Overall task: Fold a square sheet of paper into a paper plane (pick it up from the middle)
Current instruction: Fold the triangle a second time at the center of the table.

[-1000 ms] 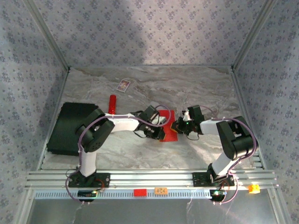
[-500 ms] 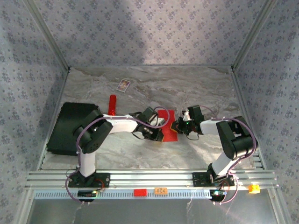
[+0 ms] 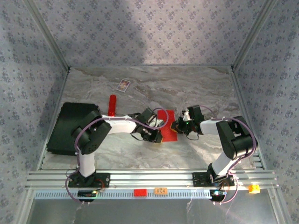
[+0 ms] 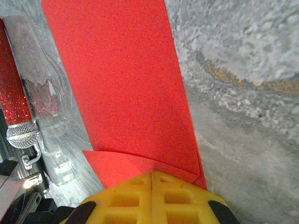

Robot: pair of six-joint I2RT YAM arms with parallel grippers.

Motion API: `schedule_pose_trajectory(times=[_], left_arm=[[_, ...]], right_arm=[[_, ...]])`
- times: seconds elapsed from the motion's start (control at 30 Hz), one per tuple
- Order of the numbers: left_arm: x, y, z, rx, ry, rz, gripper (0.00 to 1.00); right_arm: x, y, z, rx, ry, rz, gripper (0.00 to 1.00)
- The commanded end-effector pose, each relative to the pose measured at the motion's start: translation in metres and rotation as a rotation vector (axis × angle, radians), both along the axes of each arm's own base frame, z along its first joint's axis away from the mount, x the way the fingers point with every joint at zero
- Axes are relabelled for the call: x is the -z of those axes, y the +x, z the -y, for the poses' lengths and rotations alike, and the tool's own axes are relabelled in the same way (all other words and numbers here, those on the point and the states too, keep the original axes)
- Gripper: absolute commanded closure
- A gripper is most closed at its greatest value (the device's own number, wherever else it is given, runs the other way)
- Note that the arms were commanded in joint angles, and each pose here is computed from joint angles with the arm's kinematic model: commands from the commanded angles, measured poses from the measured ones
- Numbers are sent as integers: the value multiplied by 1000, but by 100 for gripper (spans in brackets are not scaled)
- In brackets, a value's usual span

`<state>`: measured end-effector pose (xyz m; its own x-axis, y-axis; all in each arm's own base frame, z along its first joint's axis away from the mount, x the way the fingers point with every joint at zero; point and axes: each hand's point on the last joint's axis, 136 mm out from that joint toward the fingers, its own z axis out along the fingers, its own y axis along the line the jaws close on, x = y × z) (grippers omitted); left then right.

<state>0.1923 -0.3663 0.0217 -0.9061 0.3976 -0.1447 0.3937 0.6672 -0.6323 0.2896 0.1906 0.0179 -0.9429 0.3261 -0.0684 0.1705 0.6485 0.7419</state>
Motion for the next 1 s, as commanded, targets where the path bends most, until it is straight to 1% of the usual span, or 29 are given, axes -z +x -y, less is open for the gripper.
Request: schedule_pose_trajectory(times=[0.0,0.17,0.3,0.4,0.47,0.6,0.8,0.97], left_arm=[[-15,-10,1,27,-25,-6,91],[-30,-1,4,3,-67,42,92],[-49,19,8,-60,-142,81,92],[-52,37,10,-91,-147,99,92],[-52,45,14,-98,-156,94,92],[-44,59,21,-105,-134,87,92],[-36,66,28,-93,-127,87,92],[-24,69,27,-97,-98,83,92]], right_arm=[[26,-14,13,35,-75,-90,97],[16,-10,8,21,-46,-59,95],[-4,-3,2,5,-8,2,91],[-22,0,1,-2,3,49,86],[-29,-2,3,-1,-9,59,85],[-35,-12,14,11,-63,63,81],[-32,-37,32,64,-116,30,75],[-30,-49,34,65,-119,0,72]])
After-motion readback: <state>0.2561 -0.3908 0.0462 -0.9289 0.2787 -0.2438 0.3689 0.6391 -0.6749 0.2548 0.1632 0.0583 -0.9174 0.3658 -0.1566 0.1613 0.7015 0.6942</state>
